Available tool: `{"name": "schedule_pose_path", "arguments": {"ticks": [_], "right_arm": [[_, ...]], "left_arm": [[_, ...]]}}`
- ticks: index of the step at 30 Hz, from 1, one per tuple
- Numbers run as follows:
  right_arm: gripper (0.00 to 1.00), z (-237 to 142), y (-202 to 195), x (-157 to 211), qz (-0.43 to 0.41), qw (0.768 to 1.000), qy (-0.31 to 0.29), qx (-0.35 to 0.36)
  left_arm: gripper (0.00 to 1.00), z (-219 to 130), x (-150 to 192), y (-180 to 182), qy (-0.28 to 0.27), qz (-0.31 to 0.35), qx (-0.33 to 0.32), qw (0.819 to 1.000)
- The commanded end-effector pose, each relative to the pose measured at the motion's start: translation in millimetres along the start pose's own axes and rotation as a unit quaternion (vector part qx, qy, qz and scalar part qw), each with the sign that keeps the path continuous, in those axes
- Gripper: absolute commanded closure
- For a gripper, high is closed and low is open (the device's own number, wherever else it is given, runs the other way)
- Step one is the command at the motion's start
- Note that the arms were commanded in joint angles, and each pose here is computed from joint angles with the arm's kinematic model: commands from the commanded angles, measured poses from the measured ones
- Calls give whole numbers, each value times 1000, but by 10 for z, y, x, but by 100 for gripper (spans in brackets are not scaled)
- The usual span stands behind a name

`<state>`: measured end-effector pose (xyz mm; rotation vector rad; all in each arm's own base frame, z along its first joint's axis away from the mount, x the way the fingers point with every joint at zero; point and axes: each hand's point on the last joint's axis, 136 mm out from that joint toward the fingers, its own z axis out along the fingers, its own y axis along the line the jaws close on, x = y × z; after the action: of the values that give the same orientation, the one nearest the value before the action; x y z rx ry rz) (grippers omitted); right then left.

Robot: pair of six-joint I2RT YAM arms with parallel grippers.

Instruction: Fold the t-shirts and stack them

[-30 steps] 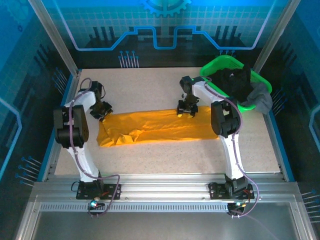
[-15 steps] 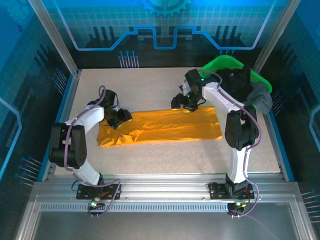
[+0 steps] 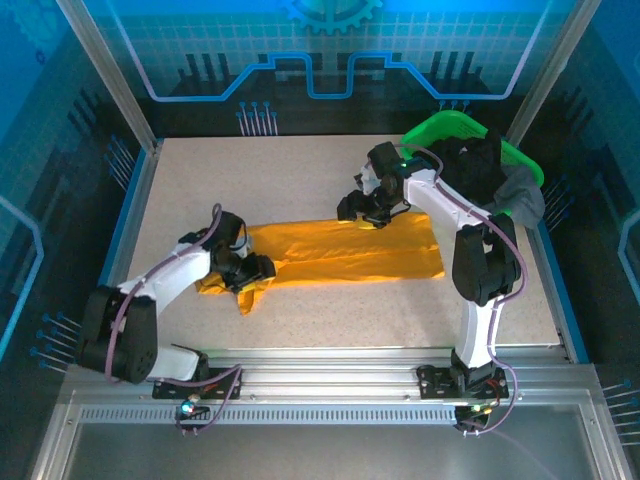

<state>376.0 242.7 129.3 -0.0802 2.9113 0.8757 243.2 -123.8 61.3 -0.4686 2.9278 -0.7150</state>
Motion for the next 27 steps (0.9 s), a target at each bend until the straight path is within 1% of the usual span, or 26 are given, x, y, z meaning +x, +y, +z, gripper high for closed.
{"name": "schedule_pose_path", "arguments": {"ticks": [1,3,5,7,9,12,16,20,23,27], "right_arm": [[36,-45,87,52,0,1000,1,-14],[37,-39,85,54,1,1000,0,-15],[37,-40,82,51,3,1000,-1,-15],[37,-51,87,44,2,1000,-6,-16],[37,-69,105,39,-1,1000,-12,-19],[36,-104,167,44,-6,999,-20,-37],[36,-173,228,81,-12,998,-27,-51],[35,-234,239,128,-16,998,-30,-51],[35,-243,223,155,-14,998,-30,-50],[35,-237,217,170,-12,998,-28,-51]], "left_arm": [[40,-36,378,91,51,-31,-10,998],[40,-84,417,143,52,-32,-25,998],[40,-174,316,121,24,-27,-32,999],[40,-274,111,49,-17,-28,-30,999],[40,-313,-108,-23,-47,-36,-19,998],[40,-223,-422,-90,-64,-60,7,996],[39,-3,-687,-94,-63,-48,8,997],[38,120,-832,-113,-58,-18,3,998],[38,199,-870,-94,-51,-4,-3,999],[39,247,-816,-192,-48,9,17,999]]}}
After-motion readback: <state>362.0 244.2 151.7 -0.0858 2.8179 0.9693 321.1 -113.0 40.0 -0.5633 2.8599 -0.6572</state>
